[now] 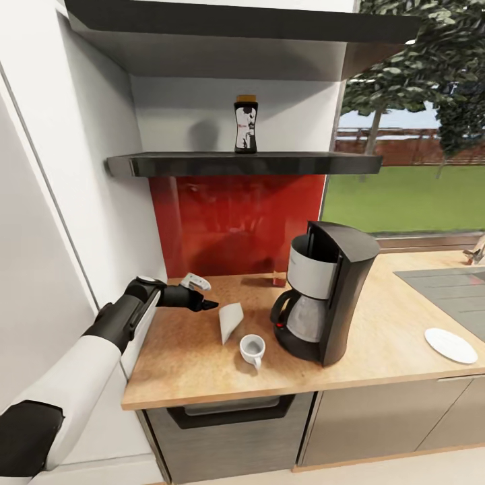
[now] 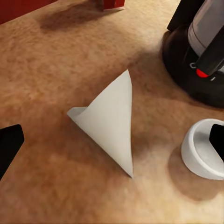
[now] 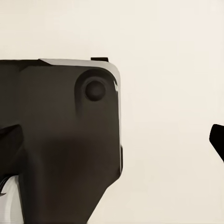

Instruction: Set up a coffee station on the kitchen countertop: keep the coffee maker on the countertop, move the bottle of coffee from the kitchen shelf to the counter next to the coffee maker, place a paper coffee filter on top of the coffee maker, put the saucer next to the coffee maker with the coffee cup on the saucer, and place the electric kettle next to the coffee maker.

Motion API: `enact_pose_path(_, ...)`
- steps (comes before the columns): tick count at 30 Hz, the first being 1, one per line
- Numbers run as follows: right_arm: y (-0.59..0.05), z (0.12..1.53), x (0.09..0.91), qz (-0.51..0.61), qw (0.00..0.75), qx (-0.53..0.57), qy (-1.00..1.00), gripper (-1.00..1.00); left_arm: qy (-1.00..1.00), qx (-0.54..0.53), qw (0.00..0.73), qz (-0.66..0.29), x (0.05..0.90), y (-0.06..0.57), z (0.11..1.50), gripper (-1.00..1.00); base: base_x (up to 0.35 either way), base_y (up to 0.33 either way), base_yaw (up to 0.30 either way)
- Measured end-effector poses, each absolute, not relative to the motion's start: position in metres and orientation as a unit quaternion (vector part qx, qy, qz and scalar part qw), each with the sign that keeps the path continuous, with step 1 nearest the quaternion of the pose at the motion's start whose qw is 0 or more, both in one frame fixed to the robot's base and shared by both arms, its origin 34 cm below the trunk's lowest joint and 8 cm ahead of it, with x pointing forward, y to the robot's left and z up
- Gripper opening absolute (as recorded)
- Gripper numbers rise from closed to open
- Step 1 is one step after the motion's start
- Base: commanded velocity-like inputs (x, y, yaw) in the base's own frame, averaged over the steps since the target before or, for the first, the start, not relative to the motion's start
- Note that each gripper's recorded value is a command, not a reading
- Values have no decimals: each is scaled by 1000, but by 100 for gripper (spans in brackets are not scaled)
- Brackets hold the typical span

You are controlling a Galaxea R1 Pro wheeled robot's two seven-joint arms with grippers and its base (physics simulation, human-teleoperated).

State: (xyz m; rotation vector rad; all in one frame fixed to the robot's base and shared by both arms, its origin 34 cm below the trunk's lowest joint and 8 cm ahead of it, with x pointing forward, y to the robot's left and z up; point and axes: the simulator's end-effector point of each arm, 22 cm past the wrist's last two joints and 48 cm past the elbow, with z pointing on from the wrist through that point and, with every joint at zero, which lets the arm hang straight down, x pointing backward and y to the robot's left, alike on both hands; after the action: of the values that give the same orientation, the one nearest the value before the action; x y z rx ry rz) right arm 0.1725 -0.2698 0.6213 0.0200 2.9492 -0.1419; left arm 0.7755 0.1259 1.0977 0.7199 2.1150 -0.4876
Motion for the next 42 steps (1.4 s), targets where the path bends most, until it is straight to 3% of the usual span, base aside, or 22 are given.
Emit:
enact_pose_path(12, -271, 618, 125, -48, 45, 3, 998, 100, 841, 287, 415, -194, 775, 125, 1098, 100, 161, 0, 0)
enact_pose_path(42, -270, 618, 124, -48, 44, 3, 998, 100, 842, 284, 411, -202, 773, 124, 1094, 100, 106, 0, 0)
